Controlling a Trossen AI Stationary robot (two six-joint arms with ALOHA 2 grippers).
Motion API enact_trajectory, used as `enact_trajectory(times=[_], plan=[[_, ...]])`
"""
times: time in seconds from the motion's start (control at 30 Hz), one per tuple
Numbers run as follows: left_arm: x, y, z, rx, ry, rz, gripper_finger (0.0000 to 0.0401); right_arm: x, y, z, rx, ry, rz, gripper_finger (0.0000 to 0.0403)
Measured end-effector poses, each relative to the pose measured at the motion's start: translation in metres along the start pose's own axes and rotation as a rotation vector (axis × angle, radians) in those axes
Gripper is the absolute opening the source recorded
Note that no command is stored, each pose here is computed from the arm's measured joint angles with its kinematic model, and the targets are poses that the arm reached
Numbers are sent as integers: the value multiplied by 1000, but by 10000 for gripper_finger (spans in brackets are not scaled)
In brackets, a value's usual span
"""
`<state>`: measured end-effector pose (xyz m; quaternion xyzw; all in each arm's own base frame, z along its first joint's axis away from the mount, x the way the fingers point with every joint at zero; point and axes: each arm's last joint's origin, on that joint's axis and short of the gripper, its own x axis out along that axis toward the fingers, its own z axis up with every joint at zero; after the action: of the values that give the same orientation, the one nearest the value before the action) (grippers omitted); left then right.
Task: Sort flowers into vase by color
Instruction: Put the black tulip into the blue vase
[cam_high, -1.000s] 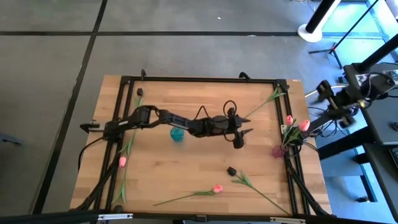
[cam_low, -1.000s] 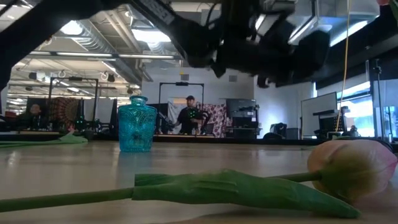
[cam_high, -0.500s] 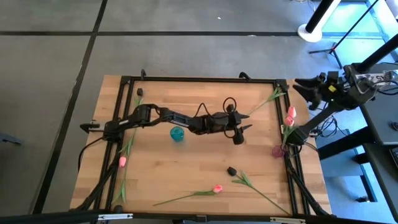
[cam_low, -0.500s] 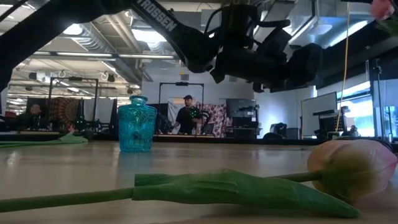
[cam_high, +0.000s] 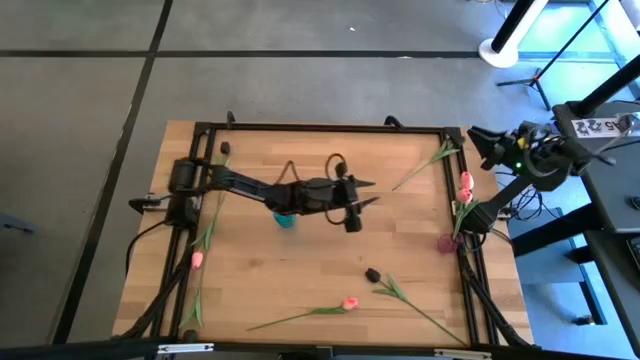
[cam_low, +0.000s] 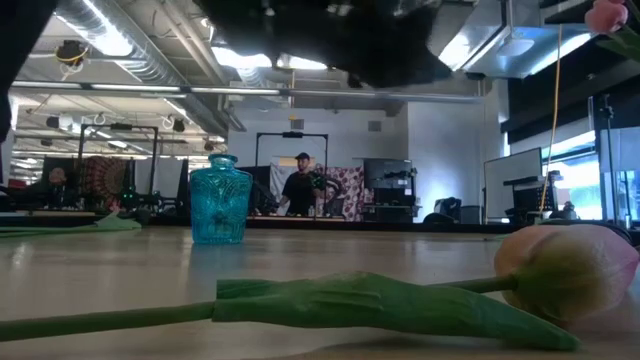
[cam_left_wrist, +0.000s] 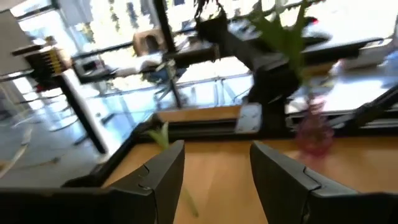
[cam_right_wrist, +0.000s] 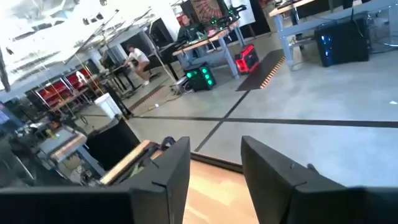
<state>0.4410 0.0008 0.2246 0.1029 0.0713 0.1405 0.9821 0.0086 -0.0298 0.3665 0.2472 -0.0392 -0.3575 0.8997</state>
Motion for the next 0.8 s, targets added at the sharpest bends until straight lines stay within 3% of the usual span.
enact_trajectory(times=[0.17,0.37,0.53,0.8], plan=[[-29,4,-3,-9,15,-79,172,5,5,-26,20,18,-8,143],[-35,5,1,8,-19,-130,172,9,23,-42,31,-69,-41,143],[-34,7,1,28,-44,-175,172,9,41,-26,19,-100,-50,143],[-31,17,0,23,-61,-214,172,21,89,3,-108,-149,-103,143]])
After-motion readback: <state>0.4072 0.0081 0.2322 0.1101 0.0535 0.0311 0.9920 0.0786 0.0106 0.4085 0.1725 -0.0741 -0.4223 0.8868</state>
